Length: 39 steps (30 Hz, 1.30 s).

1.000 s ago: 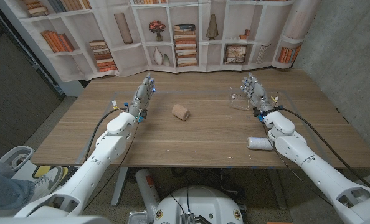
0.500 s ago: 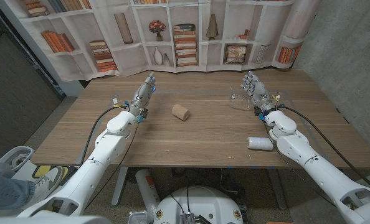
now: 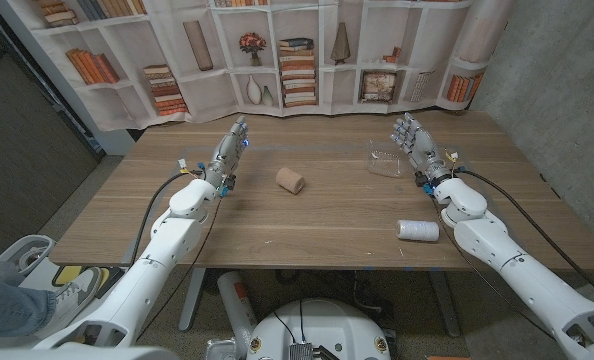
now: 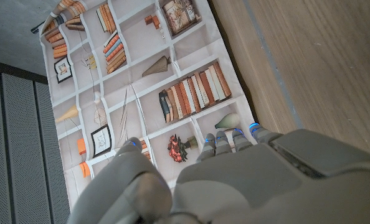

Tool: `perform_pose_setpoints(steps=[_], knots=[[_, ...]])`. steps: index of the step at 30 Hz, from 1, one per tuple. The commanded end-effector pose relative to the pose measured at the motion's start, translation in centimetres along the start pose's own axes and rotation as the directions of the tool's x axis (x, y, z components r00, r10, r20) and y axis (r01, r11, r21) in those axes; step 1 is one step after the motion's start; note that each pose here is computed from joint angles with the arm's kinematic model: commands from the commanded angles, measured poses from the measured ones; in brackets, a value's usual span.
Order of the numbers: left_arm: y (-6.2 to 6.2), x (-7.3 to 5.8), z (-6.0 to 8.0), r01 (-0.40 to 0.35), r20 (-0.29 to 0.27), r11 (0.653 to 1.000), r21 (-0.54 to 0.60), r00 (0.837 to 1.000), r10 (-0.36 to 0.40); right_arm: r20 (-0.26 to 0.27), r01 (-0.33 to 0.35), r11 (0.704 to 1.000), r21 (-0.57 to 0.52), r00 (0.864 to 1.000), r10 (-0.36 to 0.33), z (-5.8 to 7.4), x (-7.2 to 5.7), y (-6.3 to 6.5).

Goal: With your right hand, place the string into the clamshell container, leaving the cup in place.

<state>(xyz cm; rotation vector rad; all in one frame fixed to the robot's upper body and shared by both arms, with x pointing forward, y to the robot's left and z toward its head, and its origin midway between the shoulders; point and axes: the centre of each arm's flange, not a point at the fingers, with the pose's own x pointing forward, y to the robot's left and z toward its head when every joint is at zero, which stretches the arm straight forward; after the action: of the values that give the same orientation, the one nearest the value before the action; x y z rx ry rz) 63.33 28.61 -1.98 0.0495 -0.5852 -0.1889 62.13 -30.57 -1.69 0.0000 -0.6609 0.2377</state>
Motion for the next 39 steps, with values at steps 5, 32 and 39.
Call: perform_pose_setpoints(steps=[5, 32, 39], knots=[[-0.1, -0.1, -0.2, 0.009, -0.001, 1.0, 0.009, 1.0, -0.009, 0.012, -0.012, 1.0, -0.022, 1.0, 0.012, 0.7, -1.3, -0.7], [0.2, -0.1, 0.1, 0.0, 0.0, 1.0, 0.011, 1.0, 0.0, 0.03, -0.022, 0.999, -0.043, 0.999, 0.023, 1.5, -2.9, -0.9], [-0.2, -0.2, 0.2, 0.008, -0.01, 1.0, 0.027, 1.0, -0.008, 0.034, -0.02, 0.998, -0.052, 0.999, 0.022, 1.7, -3.6, -1.2]])
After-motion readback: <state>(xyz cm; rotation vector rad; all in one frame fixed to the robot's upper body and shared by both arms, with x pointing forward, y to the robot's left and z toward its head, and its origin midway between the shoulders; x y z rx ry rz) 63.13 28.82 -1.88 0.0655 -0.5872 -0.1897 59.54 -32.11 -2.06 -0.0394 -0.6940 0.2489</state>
